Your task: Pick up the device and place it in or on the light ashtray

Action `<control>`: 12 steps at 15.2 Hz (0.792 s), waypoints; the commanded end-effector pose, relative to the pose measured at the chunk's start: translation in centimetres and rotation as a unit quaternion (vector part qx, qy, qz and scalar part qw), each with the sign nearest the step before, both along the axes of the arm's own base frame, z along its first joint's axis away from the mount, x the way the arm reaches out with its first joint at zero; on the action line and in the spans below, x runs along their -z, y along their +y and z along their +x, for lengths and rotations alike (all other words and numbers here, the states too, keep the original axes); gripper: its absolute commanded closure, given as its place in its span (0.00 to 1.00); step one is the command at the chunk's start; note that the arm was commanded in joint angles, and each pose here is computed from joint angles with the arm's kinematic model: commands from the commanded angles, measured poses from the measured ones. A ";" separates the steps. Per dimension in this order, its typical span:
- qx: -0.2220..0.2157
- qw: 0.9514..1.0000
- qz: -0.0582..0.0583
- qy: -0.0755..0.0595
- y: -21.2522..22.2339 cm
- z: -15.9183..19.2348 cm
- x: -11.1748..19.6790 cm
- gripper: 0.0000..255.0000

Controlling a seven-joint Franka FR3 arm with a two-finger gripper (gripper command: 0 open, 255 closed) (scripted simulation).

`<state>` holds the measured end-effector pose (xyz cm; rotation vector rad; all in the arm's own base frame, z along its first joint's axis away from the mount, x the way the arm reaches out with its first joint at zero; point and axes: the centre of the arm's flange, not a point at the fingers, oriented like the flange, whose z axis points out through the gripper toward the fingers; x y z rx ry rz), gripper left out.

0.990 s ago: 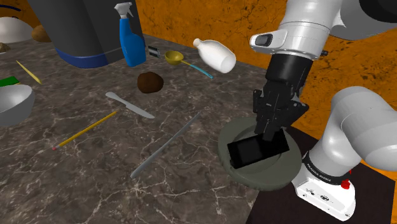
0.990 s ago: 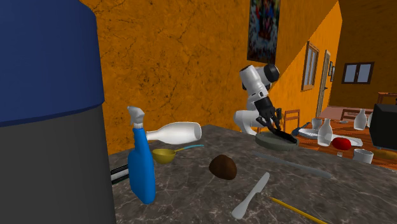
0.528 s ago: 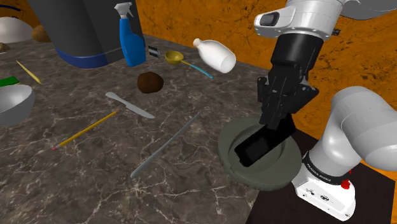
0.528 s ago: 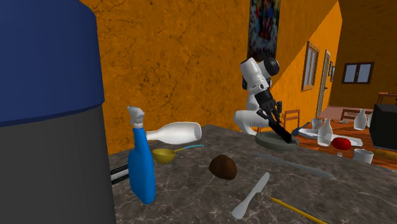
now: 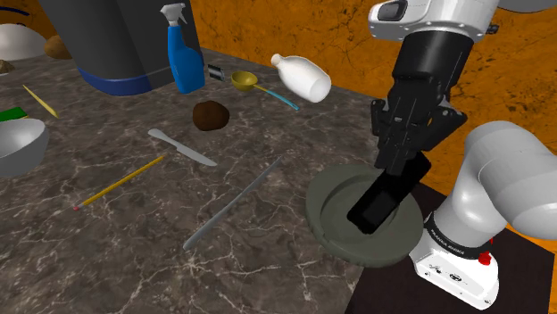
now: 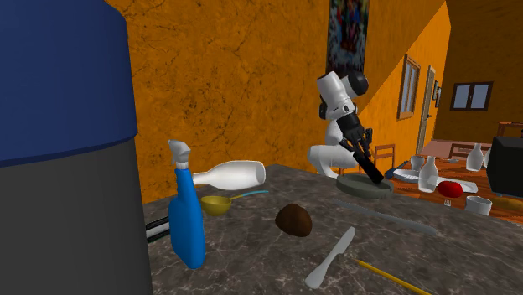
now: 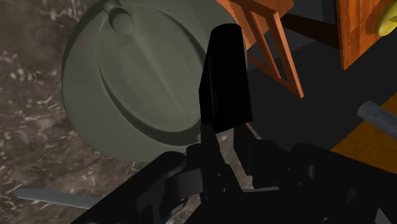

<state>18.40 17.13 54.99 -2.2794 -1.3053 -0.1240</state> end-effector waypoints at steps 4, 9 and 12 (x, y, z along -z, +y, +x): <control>0.000 1.000 0.000 0.000 -0.1 -0.2 2.6 1.00; 0.000 1.000 0.000 0.000 -0.1 -0.2 5.2 1.00; 0.000 1.000 0.000 0.000 -0.1 -0.2 6.0 1.00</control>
